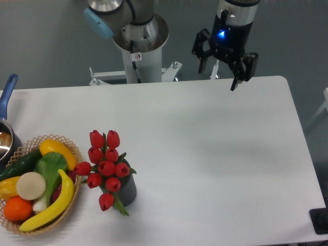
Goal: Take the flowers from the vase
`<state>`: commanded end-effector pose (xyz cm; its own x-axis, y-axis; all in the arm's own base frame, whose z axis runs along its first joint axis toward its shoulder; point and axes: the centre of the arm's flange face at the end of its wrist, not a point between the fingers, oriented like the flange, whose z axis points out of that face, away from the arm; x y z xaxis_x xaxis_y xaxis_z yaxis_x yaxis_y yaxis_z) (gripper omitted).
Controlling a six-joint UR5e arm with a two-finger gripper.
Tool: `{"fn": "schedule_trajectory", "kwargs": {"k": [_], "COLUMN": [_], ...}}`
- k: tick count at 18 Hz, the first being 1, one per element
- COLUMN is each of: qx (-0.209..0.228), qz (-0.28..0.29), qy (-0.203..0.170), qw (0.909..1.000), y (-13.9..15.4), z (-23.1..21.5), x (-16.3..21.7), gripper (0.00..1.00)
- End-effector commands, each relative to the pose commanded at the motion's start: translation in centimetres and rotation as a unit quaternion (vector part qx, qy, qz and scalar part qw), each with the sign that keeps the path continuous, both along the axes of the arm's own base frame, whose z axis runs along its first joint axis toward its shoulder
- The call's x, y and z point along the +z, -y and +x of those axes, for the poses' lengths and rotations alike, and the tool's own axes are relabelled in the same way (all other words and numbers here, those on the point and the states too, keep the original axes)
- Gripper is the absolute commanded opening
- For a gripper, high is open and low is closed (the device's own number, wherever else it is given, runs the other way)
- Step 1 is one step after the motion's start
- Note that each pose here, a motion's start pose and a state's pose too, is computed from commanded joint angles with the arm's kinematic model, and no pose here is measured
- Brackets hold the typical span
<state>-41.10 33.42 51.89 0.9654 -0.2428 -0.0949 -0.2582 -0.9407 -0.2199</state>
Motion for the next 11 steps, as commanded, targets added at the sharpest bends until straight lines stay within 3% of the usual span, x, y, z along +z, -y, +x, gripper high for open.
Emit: {"fn": "schedule_trajectory", "kwargs": {"k": [5,11], "qx": [0.006,0.06], "qz": [0.027,0.048], "qy": [0.011,0.036], "qw": [0.9995,0.9964], "y": [-0.09,0.61], "z": [0.26,0.46], "x": [0.35,-0.08], "gripper": [1.0,1.0]}}
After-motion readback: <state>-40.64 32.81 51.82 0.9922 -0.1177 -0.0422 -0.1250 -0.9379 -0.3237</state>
